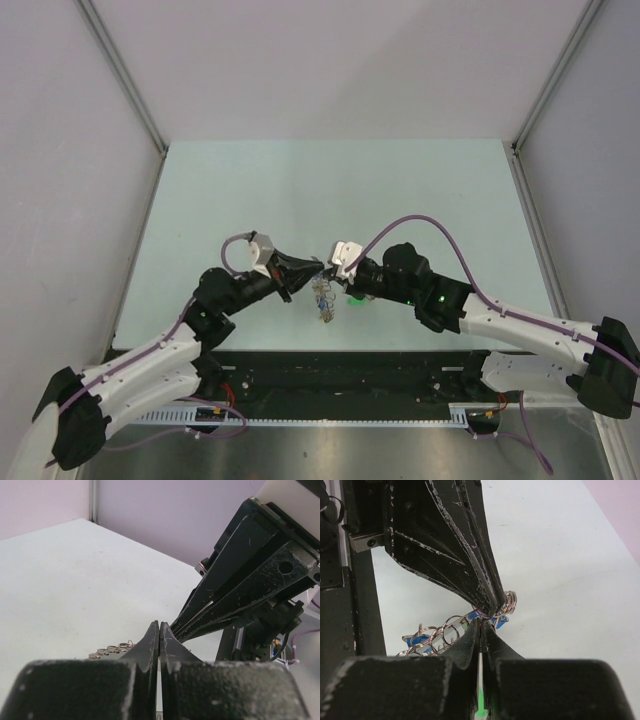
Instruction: Put the keys on the keyring
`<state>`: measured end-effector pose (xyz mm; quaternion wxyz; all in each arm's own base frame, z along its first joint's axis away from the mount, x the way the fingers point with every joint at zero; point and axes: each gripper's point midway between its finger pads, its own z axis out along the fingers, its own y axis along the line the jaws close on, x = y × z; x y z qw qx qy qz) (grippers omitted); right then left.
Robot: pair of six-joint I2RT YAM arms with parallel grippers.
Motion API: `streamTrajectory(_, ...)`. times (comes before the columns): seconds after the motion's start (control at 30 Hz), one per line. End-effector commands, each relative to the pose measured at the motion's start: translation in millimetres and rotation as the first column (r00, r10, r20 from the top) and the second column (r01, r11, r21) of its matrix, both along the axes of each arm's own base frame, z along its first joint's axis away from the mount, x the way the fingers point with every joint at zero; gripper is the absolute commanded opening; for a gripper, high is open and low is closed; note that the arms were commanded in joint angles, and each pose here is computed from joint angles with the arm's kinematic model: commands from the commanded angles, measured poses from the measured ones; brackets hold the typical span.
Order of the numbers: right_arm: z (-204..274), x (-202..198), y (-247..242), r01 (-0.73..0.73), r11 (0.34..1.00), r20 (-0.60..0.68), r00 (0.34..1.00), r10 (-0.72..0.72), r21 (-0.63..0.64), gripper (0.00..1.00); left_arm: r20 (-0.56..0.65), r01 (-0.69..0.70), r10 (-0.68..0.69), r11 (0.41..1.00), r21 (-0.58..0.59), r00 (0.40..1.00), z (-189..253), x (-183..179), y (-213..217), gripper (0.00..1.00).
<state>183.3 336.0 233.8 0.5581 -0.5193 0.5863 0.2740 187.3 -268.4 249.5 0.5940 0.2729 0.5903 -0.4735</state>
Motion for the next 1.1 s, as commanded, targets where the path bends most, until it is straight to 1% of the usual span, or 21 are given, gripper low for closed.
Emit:
streamTrajectory(0.0,34.4,-1.5,8.7,-0.036,0.993,0.065,0.997,0.029,0.109,0.00,0.086,-0.058,0.072,0.986,-0.158,0.994,43.8,0.6,12.4,0.02)
streamTrajectory(0.03,37.3,-1.5,7.8,-0.042,0.993,0.073,0.997,0.035,0.109,0.00,0.081,-0.062,0.075,0.987,-0.151,0.994,41.4,-0.3,14.1,0.12)
streamTrajectory(0.07,33.9,-2.6,6.7,-0.055,0.995,0.069,0.996,0.049,0.089,0.00,0.092,-0.066,0.081,0.986,-0.153,0.992,44.7,-3.0,17.6,0.18)
streamTrajectory(0.13,30.1,-3.6,6.2,-0.066,0.997,0.065,0.996,0.062,0.050,0.00,0.081,-0.091,0.099,0.990,-0.104,0.992,36.9,-1.7,21.4,0.26)
streamTrajectory(0.27,24.0,-5.4,8.8,-0.091,0.996,0.063,0.994,0.091,-0.004,0.00,0.109,-0.119,0.120,0.993,-0.018,0.987,38.5,-1.2,33.0,0.32)
streamTrajectory(0.3,22.4,-5.8,10.0,-0.097,0.995,0.060,0.993,0.097,-0.012,0.00,0.101,-0.092,0.086,0.994,0.053,0.991,25.6,-3.4,31.5,0.34)
streamTrajectory(0.33,19.3,-7.2,10.0,-0.102,0.994,0.056,0.993,0.104,-0.026,0.00,0.117,-0.092,0.084,0.993,0.068,0.990,35.2,-0.4,35.1,0.38)
streamTrajectory(0.37,22.7,-7.0,11.2,-0.105,0.994,0.063,0.992,0.106,-0.025,0.00,0.090,-0.056,0.044,0.990,0.126,0.995,24.1,-2.8,34.2,0.41)
streamTrajectory(0.4,22.4,-6.5,12.6,-0.109,0.994,0.071,0.991,0.110,-0.030,0.00,0.103,-0.029,0.011,0.984,0.176,0.995,19.4,-2.6,33.4,0.43)
streamTrajectory(0.43,16.5,-8.8,10.5,-0.113,0.992,0.056,0.992,0.117,-0.058,0.00,0.104,0.049,-0.073,0.976,0.211,0.992,23.0,-7.0,28.8,0.48)
streamTrajectory(0.47,16.5,-8.3,10.6,-0.113,0.992,0.057,0.992,0.117,-0.064,0.00,0.043,0.106,-0.122,0.956,0.274,0.992,6.6,-11.3,28.0,0.51)
streamTrajectory(0.53,16.4,-9.7,11.0,-0.120,0.990,0.057,0.991,0.124,-0.079,0.00,0.052,0.189,-0.224,0.908,0.373,0.973,1.8,-11.5,21.8,0.55)
streamTrajectory(0.57,15.6,-10.0,11.6,-0.122,0.989,0.056,0.990,0.127,-0.082,0.00,0.039,0.225,-0.262,0.885,0.407,0.964,-3.7,-13.8,20.6,0.57)
streamTrajectory(0.6,16.6,-10.1,11.4,-0.122,0.989,0.059,0.990,0.127,-0.081,0.00,0.028,0.268,-0.318,0.841,0.470,0.948,-17.5,-19.4,23.2,0.57)
streamTrajectory(0.63,16.3,-10.8,11.3,-0.124,0.989,0.057,0.990,0.129,-0.084,0.00,0.010,0.293,-0.342,0.818,0.496,0.940,-19.3,-14.8,19.9,0.58)
streamTrajectory(0.67,16.5,-12.5,11.8,-0.128,0.988,0.057,0.989,0.133,-0.084,0.00,-0.043,0.353,-0.387,0.782,0.513,0.921,-28.6,-24.4,21.7,0.59)
streamTrajectory(0.73,15.0,-12.5,12.1,-0.127,0.988,0.055,0.990,0.132,-0.088,0.00,-0.009,0.370,-0.438,0.748,0.550,0.899,-26.6,-21.9,19.6,0.59)
streamTrajectory(0.77,14.3,-12.6,11.8,-0.127,0.988,0.054,0.990,0.133,-0.091,0.00,-0.050,0.402,-0.454,0.727,0.557,0.890,-34.5,-23.0,19.4,0.59)
streamTrajectory(0.8,14.5,-13.0,12.4,-0.129,0.988,0.053,0.990,0.134,-0.090,0.00,-0.027,0.401,-0.472,0.716,0.572,0.881,-32.5,-21.0,18.3,0.59)
streamTrajectory(0.87,15.4,-14.0,12.8,-0.133,0.987,0.054,0.989,0.138,-0.088,0.00,-0.055,0.427,-0.489,0.694,0.580,0.870,-39.4,-21.5,17.5,0.57)
streamTrajectory(1.07,14.8,-15.1,13.5,-0.136,0.987,0.052,0.989,0.141,-0.088,0.00,-0.058,0.452,-0.522,0.672,0.587,0.851,-41.6,-21.0,9.3,0.47)
